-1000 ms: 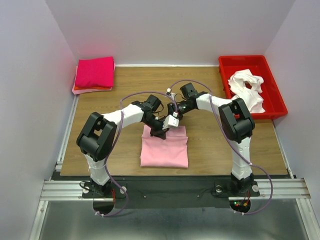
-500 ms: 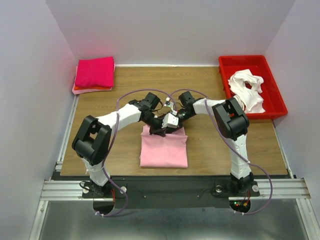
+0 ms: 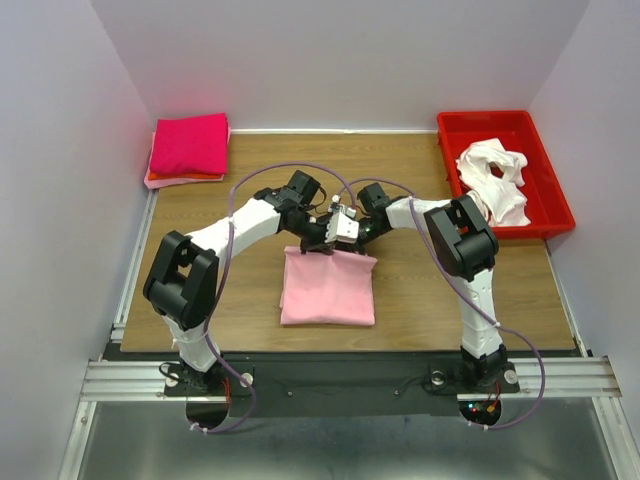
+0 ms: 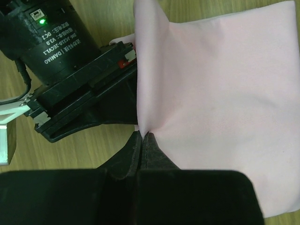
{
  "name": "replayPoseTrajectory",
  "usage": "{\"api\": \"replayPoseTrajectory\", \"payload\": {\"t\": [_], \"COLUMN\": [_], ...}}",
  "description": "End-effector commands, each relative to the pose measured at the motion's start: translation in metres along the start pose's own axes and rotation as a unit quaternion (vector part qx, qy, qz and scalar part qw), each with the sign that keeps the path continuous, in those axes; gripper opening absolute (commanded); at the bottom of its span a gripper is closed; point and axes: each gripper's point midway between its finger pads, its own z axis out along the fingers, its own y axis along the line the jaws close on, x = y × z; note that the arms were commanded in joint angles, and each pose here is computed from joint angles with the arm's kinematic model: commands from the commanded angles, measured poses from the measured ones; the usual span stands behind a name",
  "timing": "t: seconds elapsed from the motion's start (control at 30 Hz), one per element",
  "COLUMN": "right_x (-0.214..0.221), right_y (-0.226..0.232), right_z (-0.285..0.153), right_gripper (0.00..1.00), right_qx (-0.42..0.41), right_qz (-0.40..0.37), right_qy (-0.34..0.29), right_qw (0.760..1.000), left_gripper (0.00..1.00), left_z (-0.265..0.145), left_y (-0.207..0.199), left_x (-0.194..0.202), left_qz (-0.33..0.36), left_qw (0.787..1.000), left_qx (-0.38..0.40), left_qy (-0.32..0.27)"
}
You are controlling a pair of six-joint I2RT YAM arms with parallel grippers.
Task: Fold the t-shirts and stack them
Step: Fold the tshirt
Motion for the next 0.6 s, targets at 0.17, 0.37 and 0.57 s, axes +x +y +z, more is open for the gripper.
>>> {"api": "replayPoseTrajectory", "payload": {"t": [0.17, 0.37, 0.57], "right_x": [-0.004, -0.043, -0.085], "right_y": [-0.016, -0.017, -0.019], "right_z": [0.0, -0.024, -0.052], "right_gripper": [0.33, 0.47, 0.55], "right_qx": [0.045, 0.095, 0.13], "right_qz": [-0.024, -0.064, -0.081], "right_qy": [0.002, -0.034, -0.077], "right_qw": [0.999, 0.993, 0.985], "left_gripper": [0.0, 0.0, 0.0], "left_z": [-0.001, 0.0, 0.0], "left_y": [0.017, 0.016, 0.016], "left_x": [0.003, 0.007, 0.007], "left_qz": [0.015, 0.015, 0.016], "left_qw": [1.0, 1.0, 1.0], "left_qx": [-0.011, -0.008, -0.007], "left_qy": [-0.001, 0.0, -0.001]}}
